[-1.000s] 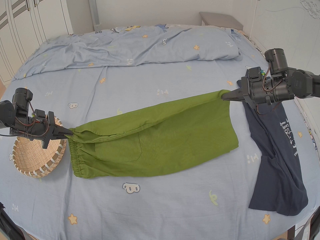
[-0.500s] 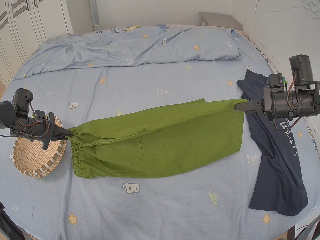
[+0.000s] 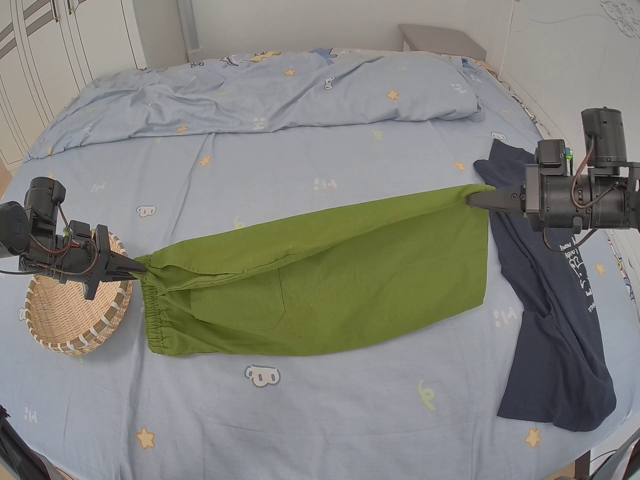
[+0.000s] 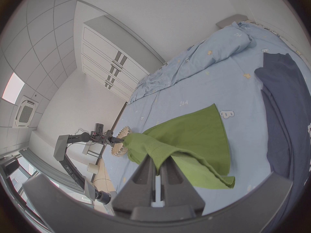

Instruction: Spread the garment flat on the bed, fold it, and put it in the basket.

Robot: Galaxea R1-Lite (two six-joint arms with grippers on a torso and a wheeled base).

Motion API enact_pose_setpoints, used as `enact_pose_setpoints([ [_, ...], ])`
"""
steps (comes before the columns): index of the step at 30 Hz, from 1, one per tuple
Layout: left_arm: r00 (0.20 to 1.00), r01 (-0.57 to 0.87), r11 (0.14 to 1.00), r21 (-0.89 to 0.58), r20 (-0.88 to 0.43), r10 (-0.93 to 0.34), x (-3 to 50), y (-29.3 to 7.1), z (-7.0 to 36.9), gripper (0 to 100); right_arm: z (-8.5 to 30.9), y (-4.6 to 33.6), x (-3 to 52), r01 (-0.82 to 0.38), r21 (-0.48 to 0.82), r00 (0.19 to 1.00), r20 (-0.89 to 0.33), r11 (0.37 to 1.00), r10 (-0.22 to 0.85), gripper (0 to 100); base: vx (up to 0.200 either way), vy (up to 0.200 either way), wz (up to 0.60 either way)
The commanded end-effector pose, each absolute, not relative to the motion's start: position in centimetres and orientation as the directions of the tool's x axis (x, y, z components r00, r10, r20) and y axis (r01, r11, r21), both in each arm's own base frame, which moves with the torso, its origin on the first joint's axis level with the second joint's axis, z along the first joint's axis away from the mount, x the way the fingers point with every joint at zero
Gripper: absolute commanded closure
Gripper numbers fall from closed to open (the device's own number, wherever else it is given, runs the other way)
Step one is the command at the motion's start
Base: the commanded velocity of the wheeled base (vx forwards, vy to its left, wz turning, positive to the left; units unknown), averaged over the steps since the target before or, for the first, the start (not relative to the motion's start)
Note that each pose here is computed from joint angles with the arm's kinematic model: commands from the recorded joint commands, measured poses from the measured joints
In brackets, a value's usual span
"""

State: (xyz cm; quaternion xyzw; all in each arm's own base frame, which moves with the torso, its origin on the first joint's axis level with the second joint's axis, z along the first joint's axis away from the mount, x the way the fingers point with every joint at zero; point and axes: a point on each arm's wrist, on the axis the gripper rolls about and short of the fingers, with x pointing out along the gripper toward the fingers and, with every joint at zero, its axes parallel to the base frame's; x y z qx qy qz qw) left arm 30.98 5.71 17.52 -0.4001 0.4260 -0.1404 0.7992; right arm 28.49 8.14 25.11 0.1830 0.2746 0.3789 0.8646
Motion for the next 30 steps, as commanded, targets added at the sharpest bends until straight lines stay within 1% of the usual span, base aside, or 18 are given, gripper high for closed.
enact_pose_setpoints([
  [1,0.597,-0.12,0.639,-0.759,-0.57,-0.565,31.0,5.8,17.4,100,23.5,8.9,32.4,-0.543,0.535,0.553,-0.352,0.647,0.755,100,0.0,0.0,0.0],
  [4,0.598,-0.121,0.639,-0.759,-0.57,-0.564,31.1,5.8,17.4,100,23.1,8.7,34.3,-0.531,0.536,0.567,-0.351,0.657,0.745,100,0.0,0.0,0.0],
  [12,0.606,-0.123,0.638,-0.76,-0.567,-0.558,30.9,6.0,17.7,100,22.8,8.8,36.5,-0.52,0.542,0.577,-0.347,0.66,0.739,100,0.0,0.0,0.0],
  [22,0.61,-0.128,0.637,-0.76,-0.567,-0.554,31.1,6.3,17.4,100,20.3,8.5,40.0,-0.489,0.558,0.585,-0.36,0.67,0.727,100,0.0,0.0,0.0],
  [30,0.605,-0.13,0.637,-0.76,-0.57,-0.556,31.4,6.3,17.1,100,19.8,8.8,40.7,-0.491,0.559,0.582,-0.361,0.669,0.728,100,0.0,0.0,0.0],
])
